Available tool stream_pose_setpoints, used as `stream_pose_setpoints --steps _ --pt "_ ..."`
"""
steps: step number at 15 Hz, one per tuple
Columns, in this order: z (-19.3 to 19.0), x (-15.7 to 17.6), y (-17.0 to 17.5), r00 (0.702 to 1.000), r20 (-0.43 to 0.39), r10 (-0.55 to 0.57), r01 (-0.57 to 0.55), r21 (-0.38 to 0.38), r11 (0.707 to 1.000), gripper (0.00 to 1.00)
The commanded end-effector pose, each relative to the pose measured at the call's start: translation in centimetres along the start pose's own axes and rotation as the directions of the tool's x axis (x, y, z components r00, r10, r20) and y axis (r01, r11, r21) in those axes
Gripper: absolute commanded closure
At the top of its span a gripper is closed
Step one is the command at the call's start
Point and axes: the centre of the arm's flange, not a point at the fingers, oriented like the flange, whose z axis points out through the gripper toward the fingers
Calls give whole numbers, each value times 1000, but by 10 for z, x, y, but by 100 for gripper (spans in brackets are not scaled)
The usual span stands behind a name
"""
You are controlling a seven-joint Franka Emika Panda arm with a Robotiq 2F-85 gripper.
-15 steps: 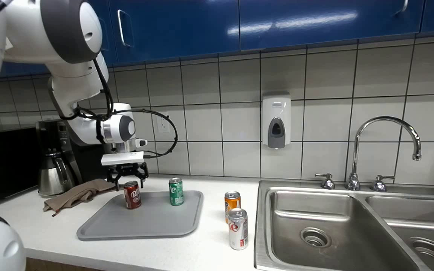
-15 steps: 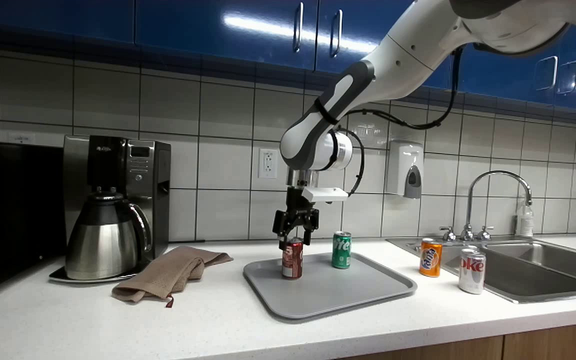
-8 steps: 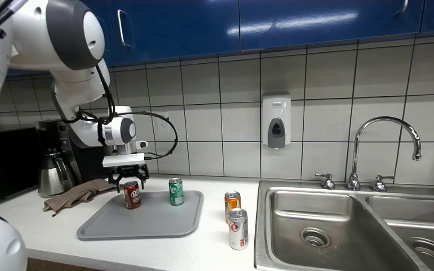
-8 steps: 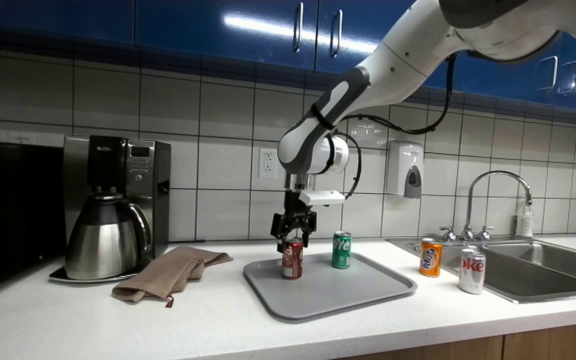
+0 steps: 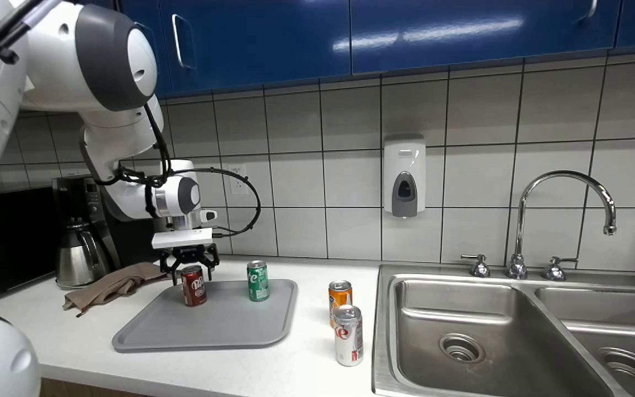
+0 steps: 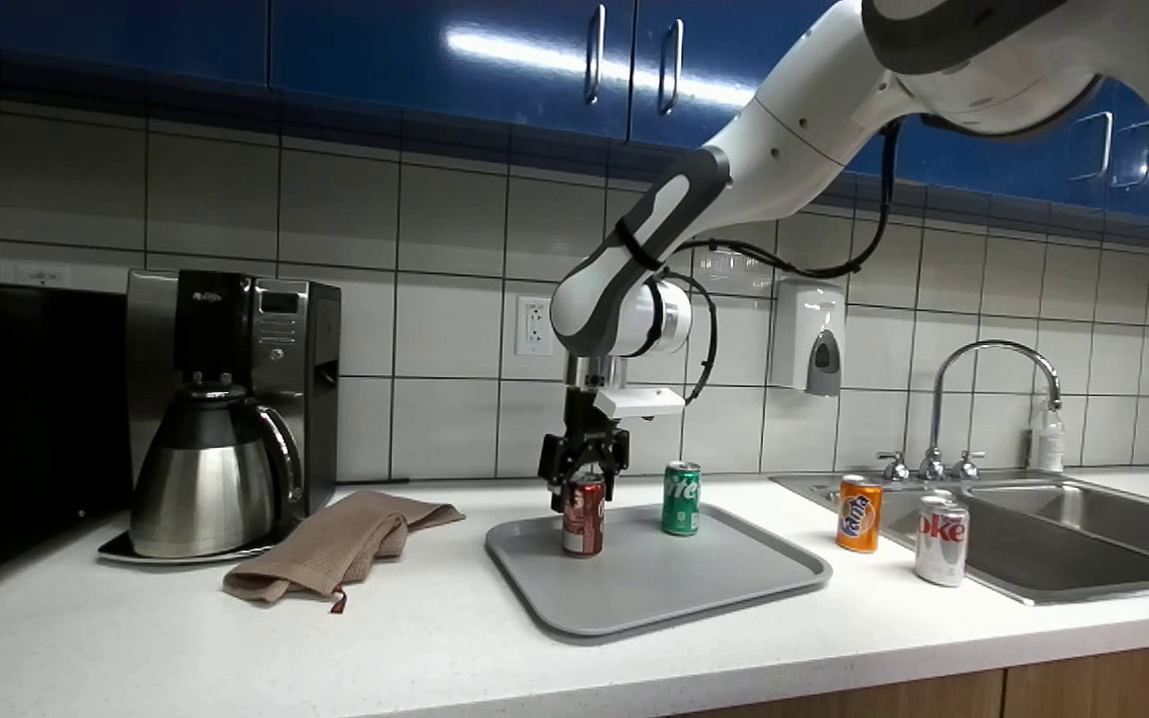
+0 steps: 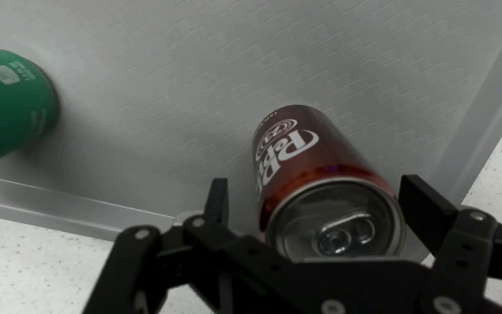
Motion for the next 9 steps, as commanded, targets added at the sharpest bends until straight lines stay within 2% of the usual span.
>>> stream_pose_setpoints --steps 1,2,6,7,9 --pt "-3 10 0 1000 12 11 -11 -21 1000 25" --pt "-3 10 0 1000 10 11 -10 -22 1000 26" --pt "-4 10 1 1000 10 11 -11 -23 1000 58" --pt "-4 10 1 1000 9 12 -12 -23 1000 62" --pt "-6 8 2 1000 7 14 -14 -22 1000 62"
